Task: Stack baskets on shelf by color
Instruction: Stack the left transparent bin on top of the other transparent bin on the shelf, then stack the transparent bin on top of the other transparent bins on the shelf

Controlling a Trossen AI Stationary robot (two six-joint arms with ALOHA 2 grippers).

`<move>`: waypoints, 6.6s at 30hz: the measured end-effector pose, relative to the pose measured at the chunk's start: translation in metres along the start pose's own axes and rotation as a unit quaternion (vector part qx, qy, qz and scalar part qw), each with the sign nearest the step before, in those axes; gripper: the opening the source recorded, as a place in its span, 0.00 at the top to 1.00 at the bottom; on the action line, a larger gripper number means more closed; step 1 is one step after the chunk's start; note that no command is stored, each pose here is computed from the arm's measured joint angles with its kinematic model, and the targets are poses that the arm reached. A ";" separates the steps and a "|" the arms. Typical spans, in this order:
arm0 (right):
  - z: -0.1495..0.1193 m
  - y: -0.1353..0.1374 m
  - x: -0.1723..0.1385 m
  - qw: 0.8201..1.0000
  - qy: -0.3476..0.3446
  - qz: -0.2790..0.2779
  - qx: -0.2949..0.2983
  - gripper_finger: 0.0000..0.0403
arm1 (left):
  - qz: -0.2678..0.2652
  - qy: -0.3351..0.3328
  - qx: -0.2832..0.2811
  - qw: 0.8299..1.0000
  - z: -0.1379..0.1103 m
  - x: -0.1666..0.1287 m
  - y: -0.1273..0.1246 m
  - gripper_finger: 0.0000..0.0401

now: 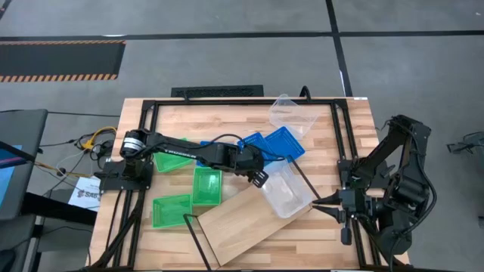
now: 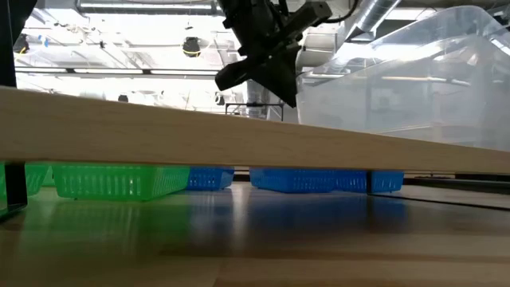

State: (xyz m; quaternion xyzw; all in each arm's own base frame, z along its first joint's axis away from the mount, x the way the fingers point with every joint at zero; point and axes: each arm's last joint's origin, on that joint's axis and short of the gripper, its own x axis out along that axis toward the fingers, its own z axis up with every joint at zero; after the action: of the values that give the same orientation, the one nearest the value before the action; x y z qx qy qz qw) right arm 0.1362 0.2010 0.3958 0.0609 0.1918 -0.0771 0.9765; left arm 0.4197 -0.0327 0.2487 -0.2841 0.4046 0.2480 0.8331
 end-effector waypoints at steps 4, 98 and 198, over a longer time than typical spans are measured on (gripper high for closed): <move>0.002 -0.004 0.005 0.999 -0.009 -0.022 0.023 0.82 | -0.035 0.010 -0.003 0.999 0.005 -0.011 -0.004 1.00; 0.022 -0.378 0.126 0.790 0.052 -0.473 0.387 1.00 | 0.131 -0.224 0.423 0.868 0.115 -0.110 0.043 0.57; 0.096 -0.228 -0.107 0.928 -0.089 -0.269 0.240 0.49 | -0.189 -0.127 0.748 0.623 0.011 -0.101 -0.111 1.00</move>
State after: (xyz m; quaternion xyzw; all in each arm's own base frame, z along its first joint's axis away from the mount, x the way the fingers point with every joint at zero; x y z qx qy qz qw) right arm 0.0333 -0.0236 0.5047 0.2327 0.0889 -0.3861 0.8882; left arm 0.4411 -0.1233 0.3664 0.4014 0.2777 -0.2699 0.8300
